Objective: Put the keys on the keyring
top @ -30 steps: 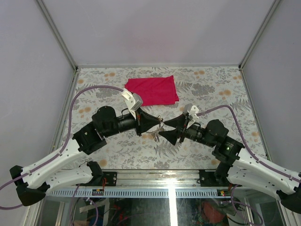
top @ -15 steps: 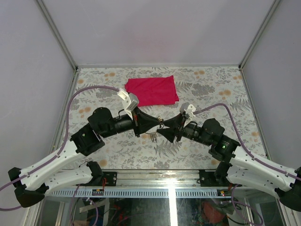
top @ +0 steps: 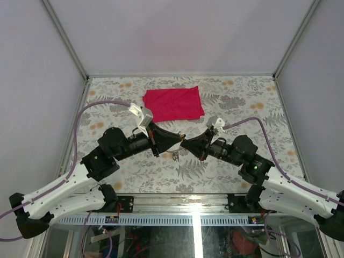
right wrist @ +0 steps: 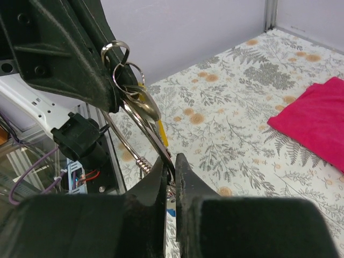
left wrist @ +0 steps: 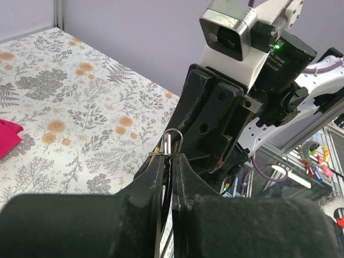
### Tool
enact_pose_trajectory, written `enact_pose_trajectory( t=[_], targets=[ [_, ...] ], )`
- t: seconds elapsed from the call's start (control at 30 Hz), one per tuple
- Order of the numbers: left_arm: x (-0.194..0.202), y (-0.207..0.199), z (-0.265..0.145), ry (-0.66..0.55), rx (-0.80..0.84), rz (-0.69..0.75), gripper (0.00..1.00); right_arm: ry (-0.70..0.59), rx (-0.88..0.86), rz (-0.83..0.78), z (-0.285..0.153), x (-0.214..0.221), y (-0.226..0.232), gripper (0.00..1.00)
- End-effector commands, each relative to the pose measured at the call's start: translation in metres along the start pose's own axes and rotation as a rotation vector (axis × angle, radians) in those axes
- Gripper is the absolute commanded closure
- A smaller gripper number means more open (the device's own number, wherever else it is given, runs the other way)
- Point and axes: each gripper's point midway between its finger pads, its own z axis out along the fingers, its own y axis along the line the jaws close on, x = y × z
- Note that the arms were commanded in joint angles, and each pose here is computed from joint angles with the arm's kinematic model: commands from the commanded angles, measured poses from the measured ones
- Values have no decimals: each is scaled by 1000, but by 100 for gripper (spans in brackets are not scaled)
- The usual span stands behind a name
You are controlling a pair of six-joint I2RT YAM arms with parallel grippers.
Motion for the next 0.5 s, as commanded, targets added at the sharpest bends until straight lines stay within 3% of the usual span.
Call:
enact_pose_trajectory(
  t=[0.0, 0.4, 0.47],
  targets=[
    [-36, 10, 0, -204, -71, -62, 100, -45, 5, -13, -2, -26, 3, 100],
    [-24, 44, 5, -260, -222, -164, 94, 69, 55, 33, -2, -32, 2, 100],
    [-22, 48, 5, -253, -237, -168, 83, 77, 72, 43, -1, -35, 1, 100]
  ],
)
